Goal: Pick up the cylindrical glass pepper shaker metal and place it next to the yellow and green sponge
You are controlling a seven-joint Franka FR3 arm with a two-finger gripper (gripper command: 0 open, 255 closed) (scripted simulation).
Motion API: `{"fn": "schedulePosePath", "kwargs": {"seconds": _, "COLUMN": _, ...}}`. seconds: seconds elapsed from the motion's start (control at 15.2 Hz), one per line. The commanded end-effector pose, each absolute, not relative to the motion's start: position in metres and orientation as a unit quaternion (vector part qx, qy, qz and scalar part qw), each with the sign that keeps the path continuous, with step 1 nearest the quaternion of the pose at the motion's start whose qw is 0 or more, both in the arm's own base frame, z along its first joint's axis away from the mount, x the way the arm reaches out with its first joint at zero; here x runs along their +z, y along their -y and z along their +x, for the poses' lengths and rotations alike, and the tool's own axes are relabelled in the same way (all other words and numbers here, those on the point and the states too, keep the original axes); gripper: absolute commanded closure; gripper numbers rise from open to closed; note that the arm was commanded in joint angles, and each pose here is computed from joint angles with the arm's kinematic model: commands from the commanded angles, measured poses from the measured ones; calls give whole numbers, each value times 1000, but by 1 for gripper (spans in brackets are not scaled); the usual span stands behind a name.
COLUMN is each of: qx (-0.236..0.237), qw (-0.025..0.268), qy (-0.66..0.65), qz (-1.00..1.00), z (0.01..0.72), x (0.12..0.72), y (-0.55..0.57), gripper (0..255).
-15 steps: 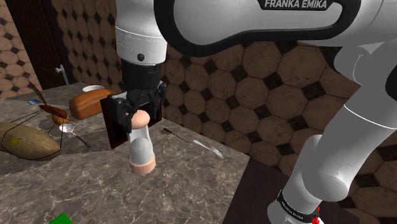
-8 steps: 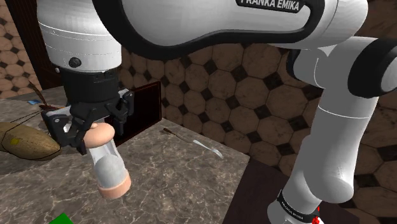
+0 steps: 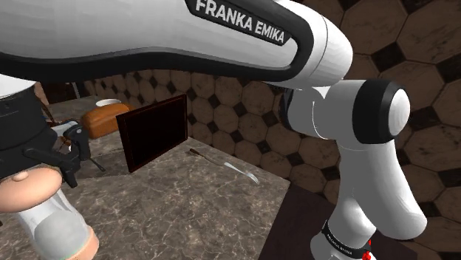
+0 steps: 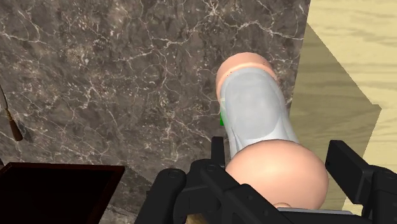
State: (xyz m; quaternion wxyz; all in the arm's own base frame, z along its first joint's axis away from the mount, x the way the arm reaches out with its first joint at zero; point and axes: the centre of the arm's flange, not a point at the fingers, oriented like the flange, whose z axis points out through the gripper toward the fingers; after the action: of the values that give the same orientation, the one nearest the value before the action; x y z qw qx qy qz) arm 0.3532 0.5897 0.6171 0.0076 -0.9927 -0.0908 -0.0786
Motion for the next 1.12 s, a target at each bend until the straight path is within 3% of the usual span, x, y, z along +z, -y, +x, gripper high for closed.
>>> {"fn": "schedulePosePath", "kwargs": {"seconds": 0.0, "qx": -79, "qw": 6, "qy": 89, "qz": -993, "z": 351, "x": 609, "y": -601, "gripper": 255}}
{"fn": "schedulePosePath", "kwargs": {"seconds": 1.06, "qx": -79, "qw": 6, "qy": 89, "qz": -993, "z": 351, "x": 524, "y": -601, "gripper": 255}}
